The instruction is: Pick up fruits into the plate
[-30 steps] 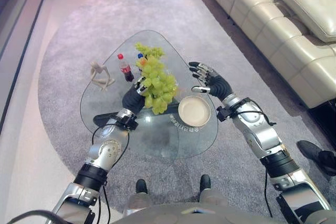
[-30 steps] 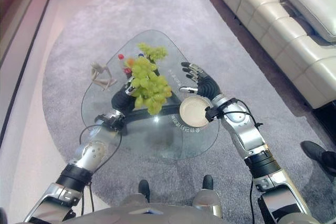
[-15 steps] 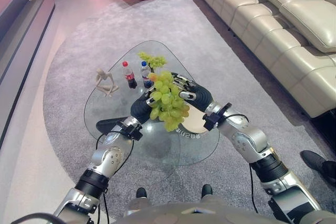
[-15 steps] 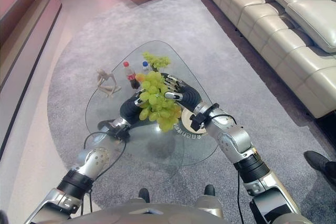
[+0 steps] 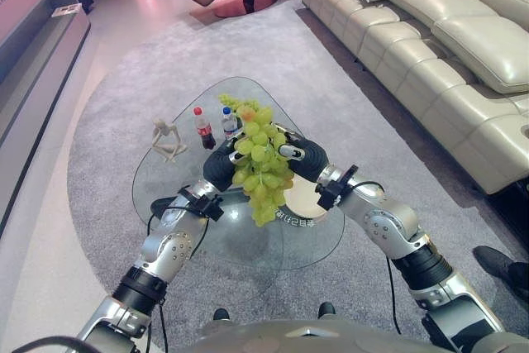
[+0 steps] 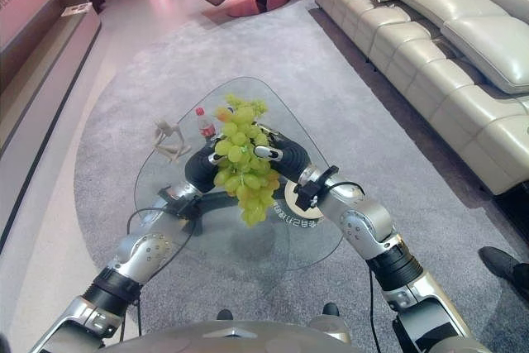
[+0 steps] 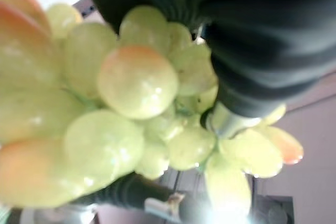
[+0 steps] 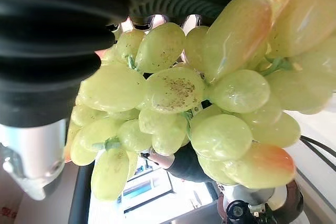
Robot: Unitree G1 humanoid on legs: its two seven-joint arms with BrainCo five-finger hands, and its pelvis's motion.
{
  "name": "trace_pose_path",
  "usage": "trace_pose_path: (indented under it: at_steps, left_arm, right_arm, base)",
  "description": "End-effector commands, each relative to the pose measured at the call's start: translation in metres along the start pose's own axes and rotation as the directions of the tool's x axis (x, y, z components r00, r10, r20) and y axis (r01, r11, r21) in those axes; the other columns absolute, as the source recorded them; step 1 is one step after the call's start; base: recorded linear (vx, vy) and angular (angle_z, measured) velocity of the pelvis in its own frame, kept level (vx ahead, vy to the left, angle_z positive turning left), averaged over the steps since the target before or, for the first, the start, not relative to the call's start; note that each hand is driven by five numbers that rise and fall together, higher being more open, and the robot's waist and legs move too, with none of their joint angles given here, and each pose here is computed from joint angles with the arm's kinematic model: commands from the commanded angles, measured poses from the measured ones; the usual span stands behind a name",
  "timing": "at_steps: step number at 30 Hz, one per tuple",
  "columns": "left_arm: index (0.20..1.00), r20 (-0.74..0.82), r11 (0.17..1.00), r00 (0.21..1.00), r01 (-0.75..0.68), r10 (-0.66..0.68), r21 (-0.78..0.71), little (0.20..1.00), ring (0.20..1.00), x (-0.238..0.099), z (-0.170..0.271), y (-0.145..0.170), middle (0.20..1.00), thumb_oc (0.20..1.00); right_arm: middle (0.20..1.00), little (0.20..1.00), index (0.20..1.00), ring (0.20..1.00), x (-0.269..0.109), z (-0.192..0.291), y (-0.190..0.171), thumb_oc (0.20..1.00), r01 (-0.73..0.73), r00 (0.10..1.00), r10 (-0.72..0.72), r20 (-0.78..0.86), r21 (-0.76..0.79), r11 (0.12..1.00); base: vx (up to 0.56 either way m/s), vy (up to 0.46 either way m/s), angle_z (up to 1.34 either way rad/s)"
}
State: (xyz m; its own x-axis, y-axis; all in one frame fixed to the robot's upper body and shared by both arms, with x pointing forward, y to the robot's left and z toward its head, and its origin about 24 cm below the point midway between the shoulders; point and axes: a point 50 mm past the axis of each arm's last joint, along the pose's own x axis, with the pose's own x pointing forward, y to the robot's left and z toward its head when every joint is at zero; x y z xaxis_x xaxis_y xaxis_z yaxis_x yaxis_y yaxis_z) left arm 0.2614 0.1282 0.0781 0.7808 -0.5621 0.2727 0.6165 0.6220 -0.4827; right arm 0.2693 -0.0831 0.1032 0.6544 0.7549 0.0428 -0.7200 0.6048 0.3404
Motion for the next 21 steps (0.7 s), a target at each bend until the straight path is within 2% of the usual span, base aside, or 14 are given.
trace_pose_path:
  at_steps: [1,4,8,11,15,21]
  left_arm:
    - [0.200,0.248,0.988,0.959,0.111,-0.135,0.105,0.200,0.200,0.029,0.052,-0.024,0.200,0.200]
    - [0.200,0.252,0.992,0.963,0.072,-0.095,0.100,0.200,0.200,0.029,0.051,-0.020,0.200,0.200]
    - [0.200,0.254,0.995,0.966,0.035,-0.057,0.091,0.200,0.200,0.030,0.048,-0.018,0.200,0.200]
    - [0.200,0.261,0.996,0.965,0.015,-0.038,0.087,0.200,0.200,0.030,0.048,-0.017,0.200,0.200]
    - [0.200,0.284,0.997,0.958,0.001,-0.024,0.083,0.200,0.200,0.030,0.051,-0.018,0.200,0.200]
    - [0.200,0.318,0.996,0.947,0.010,-0.038,0.090,0.200,0.200,0.030,0.056,-0.020,0.200,0.200]
  right_arm:
    - [1.000,1.000,1.000,1.000,0.007,0.005,0.033,1.000,-0.107,0.988,0.107,0.110,-0.008,0.994]
    - [1.000,1.000,1.000,1.000,0.005,0.030,0.025,1.000,0.015,0.958,0.000,0.288,-0.051,0.999]
    - [1.000,1.000,1.000,1.000,-0.001,0.059,0.020,1.000,0.177,0.854,-0.119,0.506,-0.069,0.982]
    - [1.000,1.000,1.000,1.000,-0.006,0.073,0.020,1.000,0.263,0.776,-0.175,0.605,-0.058,0.963]
    - [1.000,1.000,1.000,1.000,-0.011,0.078,0.019,1.000,0.335,0.722,-0.243,0.648,-0.020,0.942]
    - [1.000,1.000,1.000,1.000,-0.011,0.069,0.016,1.000,0.340,0.747,-0.283,0.602,0.020,0.940]
  base:
    - [0.00,0.000,0.00]
    - [0.00,0.000,0.00]
    - [0.00,0.000,0.00]
    - [-0.01,0.021,-0.01]
    - [-0.01,0.020,-0.03]
    - [-0.02,0.007,-0.05]
